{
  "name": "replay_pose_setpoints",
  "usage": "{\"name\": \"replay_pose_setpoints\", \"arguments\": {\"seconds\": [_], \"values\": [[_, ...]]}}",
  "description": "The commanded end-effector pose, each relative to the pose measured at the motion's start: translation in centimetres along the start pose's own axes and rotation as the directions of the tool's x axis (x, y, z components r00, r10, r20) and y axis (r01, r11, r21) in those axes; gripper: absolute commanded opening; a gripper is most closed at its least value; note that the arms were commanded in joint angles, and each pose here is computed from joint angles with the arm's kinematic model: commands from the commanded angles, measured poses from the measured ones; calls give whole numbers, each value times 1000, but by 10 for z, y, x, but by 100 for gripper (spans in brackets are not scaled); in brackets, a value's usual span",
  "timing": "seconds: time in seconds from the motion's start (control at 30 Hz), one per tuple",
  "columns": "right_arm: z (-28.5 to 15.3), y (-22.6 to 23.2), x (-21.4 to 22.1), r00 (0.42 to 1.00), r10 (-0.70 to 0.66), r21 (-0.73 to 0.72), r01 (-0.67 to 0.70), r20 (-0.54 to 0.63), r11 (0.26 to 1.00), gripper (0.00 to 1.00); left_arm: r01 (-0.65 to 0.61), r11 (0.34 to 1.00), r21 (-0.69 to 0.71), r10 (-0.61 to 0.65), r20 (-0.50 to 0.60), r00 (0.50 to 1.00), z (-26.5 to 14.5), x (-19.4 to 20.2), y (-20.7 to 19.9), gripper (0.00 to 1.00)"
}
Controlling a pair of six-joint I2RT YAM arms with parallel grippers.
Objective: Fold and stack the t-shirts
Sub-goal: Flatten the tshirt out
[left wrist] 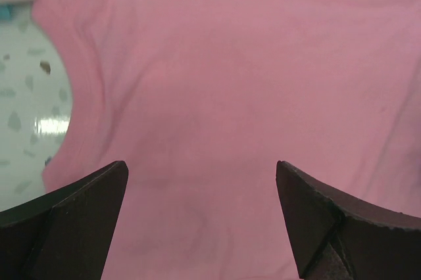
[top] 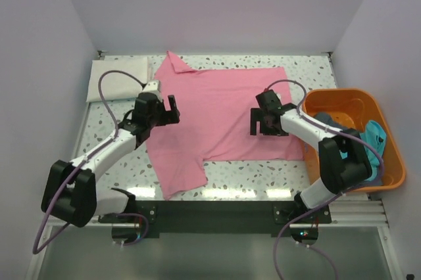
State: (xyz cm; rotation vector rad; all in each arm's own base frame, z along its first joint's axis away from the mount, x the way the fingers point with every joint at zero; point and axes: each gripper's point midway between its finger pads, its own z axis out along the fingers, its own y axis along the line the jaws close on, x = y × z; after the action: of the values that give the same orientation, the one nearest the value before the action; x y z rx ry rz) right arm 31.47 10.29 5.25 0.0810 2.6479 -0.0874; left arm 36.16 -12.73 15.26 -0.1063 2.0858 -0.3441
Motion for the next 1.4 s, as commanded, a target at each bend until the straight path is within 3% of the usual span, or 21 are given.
{"name": "replay_pose_setpoints", "arguments": {"seconds": [0.0, 0.23, 0.4, 0.6, 0.77, 0.93, 1.1, 1.2, 1.37], "values": [[-1, -7, -5, 995, 71, 21, -73, 67, 997, 99, 41, 997, -66, -39, 18, 999, 8, 10, 15, 100], [22, -19, 21, 998, 58, 109, -55, -20, 992, 99, 40, 978, -203, -61, -101, 993, 64, 42, 62, 100], [29, -19, 34, 996, 70, 115, -63, -58, 991, 99, 49, 975, -217, -87, -173, 981, 99, 58, 76, 100], [28, -18, 40, 995, 72, 104, -64, -76, 992, 99, 42, 956, -292, -110, -224, 968, 123, 63, 99, 100], [19, -10, 32, 996, 68, 50, -65, -59, 997, 99, 41, 964, -263, -102, -223, 970, 127, 53, 94, 100], [-4, -5, 8, 997, 74, 2, -74, 12, 997, 99, 46, 977, -210, -106, -281, 954, 94, 54, 77, 100], [-28, 0, -7, 992, 94, -61, -90, 81, 994, 99, 71, 956, -286, -139, -228, 964, 37, 26, 65, 100], [-42, -1, -11, 986, 118, -91, -107, 121, 990, 99, 123, 945, -302, -196, -221, 955, 7, 35, 57, 100], [-51, -6, 0, 980, 141, -114, -126, 138, 985, 99, 62, 935, -348, -201, -378, 904, -54, 108, 38, 100]]}}
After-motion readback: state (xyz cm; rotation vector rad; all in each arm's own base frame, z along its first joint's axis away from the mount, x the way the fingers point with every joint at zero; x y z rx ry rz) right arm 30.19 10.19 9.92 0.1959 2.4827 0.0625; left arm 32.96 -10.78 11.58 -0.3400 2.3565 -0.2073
